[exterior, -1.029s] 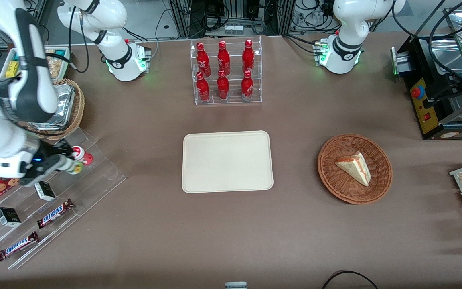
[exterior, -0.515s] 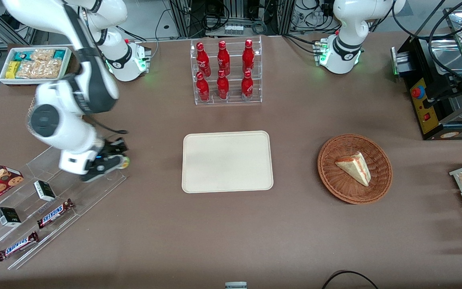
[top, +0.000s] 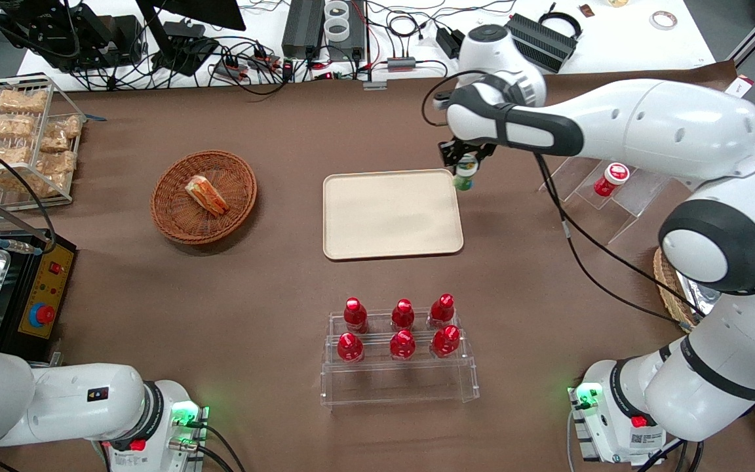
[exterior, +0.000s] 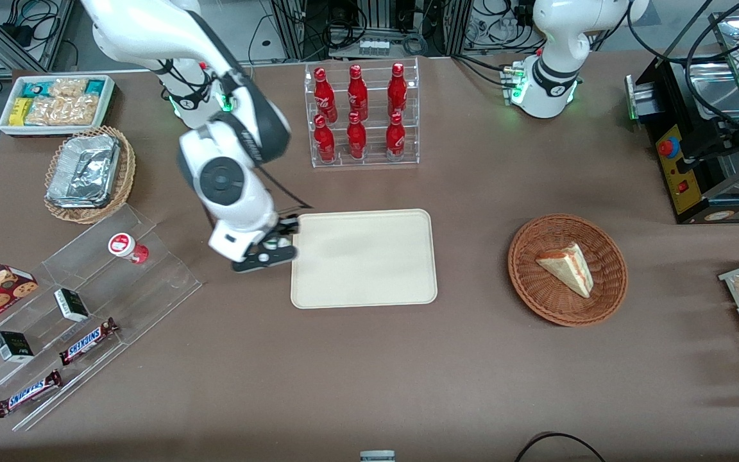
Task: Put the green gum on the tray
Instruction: 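Carry the held gum canister over the cream tray with the right gripper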
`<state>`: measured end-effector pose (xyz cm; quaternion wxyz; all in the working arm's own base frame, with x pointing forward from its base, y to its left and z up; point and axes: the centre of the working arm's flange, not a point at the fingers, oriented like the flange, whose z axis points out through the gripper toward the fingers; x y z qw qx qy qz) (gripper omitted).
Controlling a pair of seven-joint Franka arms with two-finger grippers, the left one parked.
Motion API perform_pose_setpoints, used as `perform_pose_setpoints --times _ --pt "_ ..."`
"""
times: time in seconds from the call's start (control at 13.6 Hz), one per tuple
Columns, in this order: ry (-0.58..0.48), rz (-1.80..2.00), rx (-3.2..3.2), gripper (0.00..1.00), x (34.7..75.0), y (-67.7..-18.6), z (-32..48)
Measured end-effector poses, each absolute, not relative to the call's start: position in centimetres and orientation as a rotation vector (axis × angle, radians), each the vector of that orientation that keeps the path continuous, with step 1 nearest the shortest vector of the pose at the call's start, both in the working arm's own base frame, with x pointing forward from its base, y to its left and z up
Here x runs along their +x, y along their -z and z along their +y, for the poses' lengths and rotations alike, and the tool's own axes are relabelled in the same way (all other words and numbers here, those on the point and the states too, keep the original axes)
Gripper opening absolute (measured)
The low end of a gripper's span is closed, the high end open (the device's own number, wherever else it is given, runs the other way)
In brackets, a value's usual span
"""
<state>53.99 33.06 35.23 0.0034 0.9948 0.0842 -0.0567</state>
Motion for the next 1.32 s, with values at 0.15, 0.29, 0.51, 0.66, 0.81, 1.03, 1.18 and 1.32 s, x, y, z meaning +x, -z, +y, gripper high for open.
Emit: perform_pose_setpoints --times 0.15,0.29,0.51,0.66,0.81,1.03,1.18,1.32 --pt "0.161 0.174 3.148 0.59 54.2 -33.1 36.3" --pt "0.13 0.101 3.16 0.59 54.1 -31.0 39.4" --pt "0.068 0.001 3.181 0.59 53.2 -28.2 43.2" --pt "0.038 -0.038 3.191 0.59 52.4 -26.5 45.1" --pt "0.027 -0.067 3.194 0.59 52.3 -25.6 45.9" --pt "0.029 -0.087 3.192 0.59 52.4 -25.1 46.3" --pt "0.018 -0.1 3.196 0.59 52.4 -24.8 46.3" --pt "0.012 -0.097 3.198 0.59 52.4 -24.2 46.5"
